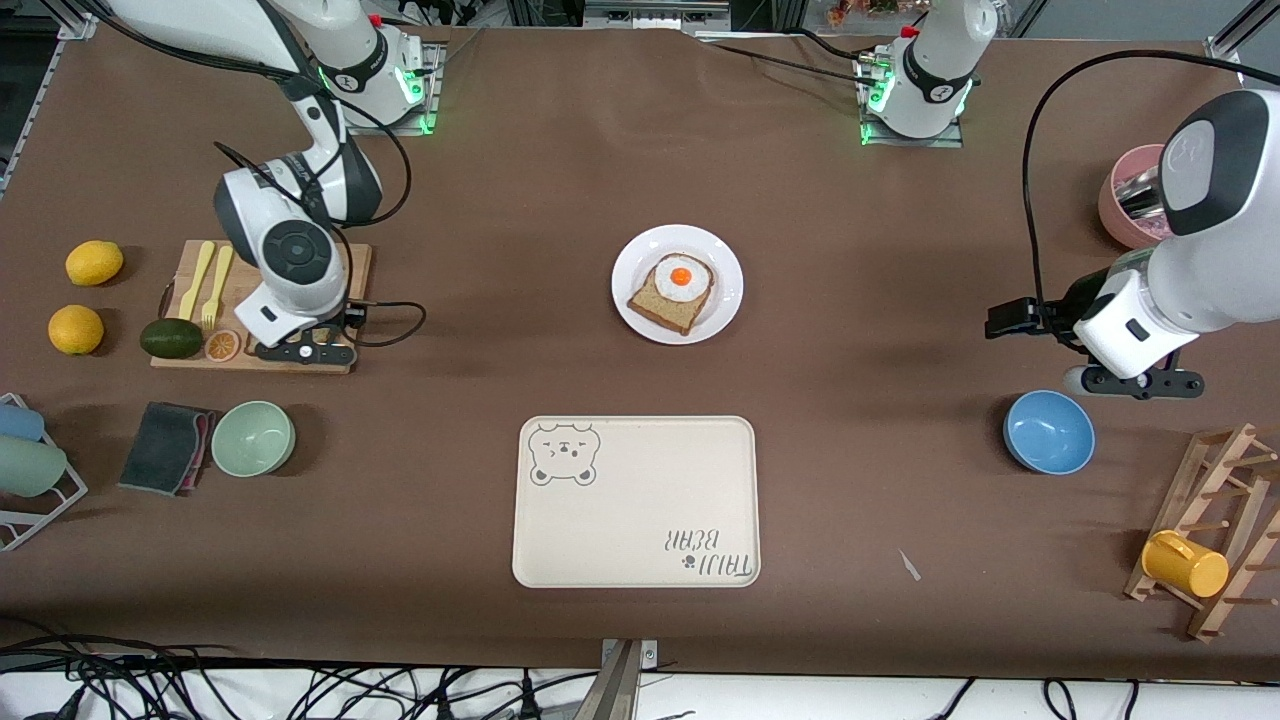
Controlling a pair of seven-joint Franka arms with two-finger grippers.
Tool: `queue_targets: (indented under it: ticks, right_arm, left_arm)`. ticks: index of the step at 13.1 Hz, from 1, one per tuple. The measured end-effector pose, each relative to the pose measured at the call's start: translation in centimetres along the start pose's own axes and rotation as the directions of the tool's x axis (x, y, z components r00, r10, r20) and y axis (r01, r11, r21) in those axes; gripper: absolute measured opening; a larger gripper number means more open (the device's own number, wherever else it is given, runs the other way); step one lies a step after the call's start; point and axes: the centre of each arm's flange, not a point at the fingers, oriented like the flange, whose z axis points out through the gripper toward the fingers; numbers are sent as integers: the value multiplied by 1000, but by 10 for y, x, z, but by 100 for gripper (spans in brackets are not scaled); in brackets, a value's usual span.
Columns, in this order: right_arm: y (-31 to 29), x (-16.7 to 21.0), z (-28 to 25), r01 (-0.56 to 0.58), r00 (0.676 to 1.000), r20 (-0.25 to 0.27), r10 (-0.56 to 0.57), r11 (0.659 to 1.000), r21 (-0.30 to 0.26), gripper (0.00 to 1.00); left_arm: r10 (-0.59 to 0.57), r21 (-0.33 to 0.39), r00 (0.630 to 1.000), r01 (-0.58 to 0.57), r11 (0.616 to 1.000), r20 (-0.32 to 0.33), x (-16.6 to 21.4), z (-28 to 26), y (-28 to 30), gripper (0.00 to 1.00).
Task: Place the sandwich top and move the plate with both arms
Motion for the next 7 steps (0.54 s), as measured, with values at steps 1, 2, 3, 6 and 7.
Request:
queue_targets:
  ticks: [1,2,3,6,7]
  right_arm:
    - [-7,-4,10,-4,1000,-18,4,1000,-27,61]
    - [-12,-7,19,-15,1000,-26,13,999,-48,54]
    - [-15,-8,26,-27,999,-29,25,998,-62,53]
    - [-20,-10,35,-46,999,-25,45,997,-66,44]
    - [-22,-10,37,-54,998,-26,53,997,-62,43]
  left_arm:
    - [-7,-26,1000,6,1000,-12,1,-7,3,100]
    - [-13,-61,1000,12,998,-17,1,-10,5,100]
    - [-19,-88,1000,18,996,-17,1,-11,4,100]
    - [-30,-124,999,29,992,-11,2,-10,4,100]
    - [-30,-126,1000,30,992,-5,3,-7,4,100]
